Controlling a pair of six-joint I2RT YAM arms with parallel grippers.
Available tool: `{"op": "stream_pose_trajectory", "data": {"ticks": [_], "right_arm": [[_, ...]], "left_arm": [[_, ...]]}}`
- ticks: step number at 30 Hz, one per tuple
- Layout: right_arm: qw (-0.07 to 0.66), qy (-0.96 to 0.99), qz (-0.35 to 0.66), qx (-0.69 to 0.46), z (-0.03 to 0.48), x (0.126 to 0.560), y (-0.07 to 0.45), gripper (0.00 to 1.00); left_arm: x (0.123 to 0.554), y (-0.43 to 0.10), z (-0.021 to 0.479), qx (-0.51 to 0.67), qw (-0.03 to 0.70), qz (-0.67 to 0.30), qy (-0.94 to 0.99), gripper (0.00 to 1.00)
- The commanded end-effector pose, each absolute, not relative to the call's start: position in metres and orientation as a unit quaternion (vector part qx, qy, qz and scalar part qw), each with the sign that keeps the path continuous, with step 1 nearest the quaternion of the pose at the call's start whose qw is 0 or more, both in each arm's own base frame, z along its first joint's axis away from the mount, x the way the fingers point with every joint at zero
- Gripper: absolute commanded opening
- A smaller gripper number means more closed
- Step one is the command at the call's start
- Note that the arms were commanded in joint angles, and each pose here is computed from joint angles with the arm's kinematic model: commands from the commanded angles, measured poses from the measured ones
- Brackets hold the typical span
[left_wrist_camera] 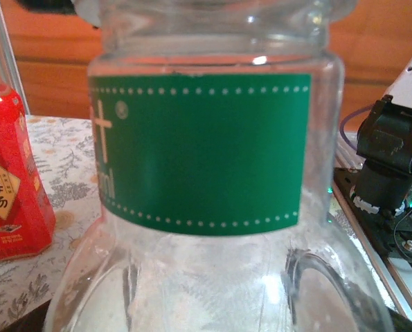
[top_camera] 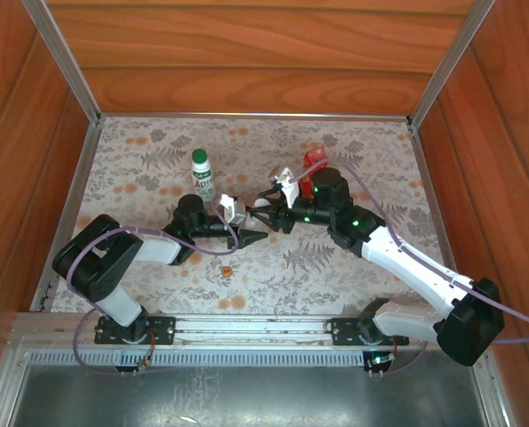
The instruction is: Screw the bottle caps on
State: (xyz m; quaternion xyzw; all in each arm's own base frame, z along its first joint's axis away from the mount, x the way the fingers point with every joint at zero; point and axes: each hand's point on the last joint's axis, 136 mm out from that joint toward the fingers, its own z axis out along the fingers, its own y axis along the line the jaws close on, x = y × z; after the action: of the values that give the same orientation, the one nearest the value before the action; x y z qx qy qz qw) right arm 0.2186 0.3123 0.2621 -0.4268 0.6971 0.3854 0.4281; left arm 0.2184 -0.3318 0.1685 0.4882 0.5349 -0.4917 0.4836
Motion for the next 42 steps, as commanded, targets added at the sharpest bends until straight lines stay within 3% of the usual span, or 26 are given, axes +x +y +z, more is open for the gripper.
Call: {"op": "stream_pose_trajectory", "data": {"ticks": [1, 4, 11, 18, 26, 35, 42], "right_arm": [[0.441, 0.675, 0.378, -0.455, 0.276, 0.207, 0.305, 0.65], [0.442, 0.653, 0.356, -0.502, 0.280, 0.194, 0.296, 0.72], [0.399, 0.578, 0.366, -0.610, 0.282, 0.162, 0.292, 0.73], [0.369, 0.584, 0.386, -0.612, 0.280, 0.171, 0.299, 0.66], [0.347, 0.602, 0.412, -0.589, 0.275, 0.179, 0.304, 0.48], [0.335, 0.620, 0.421, -0.571, 0.270, 0.183, 0.304, 0.35], [0.331, 0.723, 0.363, -0.486, 0.247, 0.216, 0.294, 0.28]], "left_arm": [[0.214, -0.328, 0.181, 0.496, 0.496, -0.494, 0.513, 0.55], [0.206, -0.325, 0.177, 0.508, 0.481, -0.506, 0.505, 0.55], [0.182, -0.324, 0.168, 0.534, 0.413, -0.557, 0.483, 0.55], [0.183, -0.326, 0.175, 0.542, 0.422, -0.555, 0.470, 0.55], [0.181, -0.326, 0.173, 0.542, 0.415, -0.559, 0.470, 0.55], [0.187, -0.328, 0.174, 0.533, 0.422, -0.553, 0.481, 0.55], [0.233, -0.331, 0.185, 0.484, 0.509, -0.479, 0.526, 0.55]]}}
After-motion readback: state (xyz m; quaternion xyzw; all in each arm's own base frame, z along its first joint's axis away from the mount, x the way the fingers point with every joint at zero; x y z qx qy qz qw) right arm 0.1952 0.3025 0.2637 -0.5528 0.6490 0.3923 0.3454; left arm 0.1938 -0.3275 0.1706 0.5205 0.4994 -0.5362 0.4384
